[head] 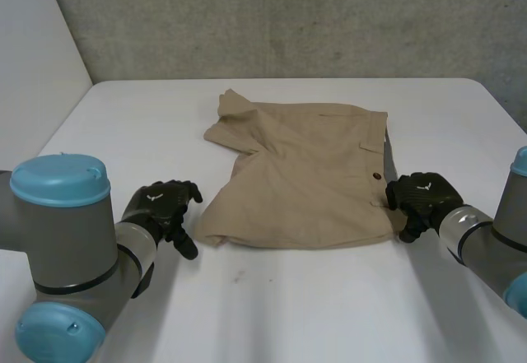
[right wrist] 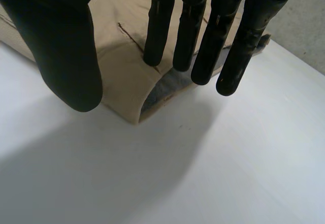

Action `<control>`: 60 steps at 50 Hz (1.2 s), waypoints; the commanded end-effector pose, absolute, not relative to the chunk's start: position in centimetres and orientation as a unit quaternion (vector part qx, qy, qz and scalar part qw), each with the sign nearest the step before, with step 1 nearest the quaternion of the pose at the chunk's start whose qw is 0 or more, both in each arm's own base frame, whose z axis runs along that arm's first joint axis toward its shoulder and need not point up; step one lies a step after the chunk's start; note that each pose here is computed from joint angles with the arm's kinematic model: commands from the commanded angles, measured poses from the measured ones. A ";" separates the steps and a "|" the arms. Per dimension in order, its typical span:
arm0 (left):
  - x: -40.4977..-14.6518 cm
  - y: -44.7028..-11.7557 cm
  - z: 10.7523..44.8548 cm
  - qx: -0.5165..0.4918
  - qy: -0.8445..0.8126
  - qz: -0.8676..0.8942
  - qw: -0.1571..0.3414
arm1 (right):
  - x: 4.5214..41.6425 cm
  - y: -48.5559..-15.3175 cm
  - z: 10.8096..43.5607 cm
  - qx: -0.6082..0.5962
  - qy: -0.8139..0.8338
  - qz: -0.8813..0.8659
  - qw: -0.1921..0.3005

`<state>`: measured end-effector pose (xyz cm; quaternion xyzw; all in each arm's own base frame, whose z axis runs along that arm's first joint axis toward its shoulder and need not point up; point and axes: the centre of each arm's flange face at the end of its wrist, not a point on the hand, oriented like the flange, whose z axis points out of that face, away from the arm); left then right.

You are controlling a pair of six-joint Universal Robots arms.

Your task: Fold the shorts.

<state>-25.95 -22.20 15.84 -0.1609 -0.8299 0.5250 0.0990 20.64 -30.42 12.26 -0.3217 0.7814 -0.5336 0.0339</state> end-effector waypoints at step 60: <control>-26.9 -22.7 29.7 -0.193 -0.661 0.724 0.044 | 18.3 -29.1 25.0 -0.275 0.699 -0.660 -0.025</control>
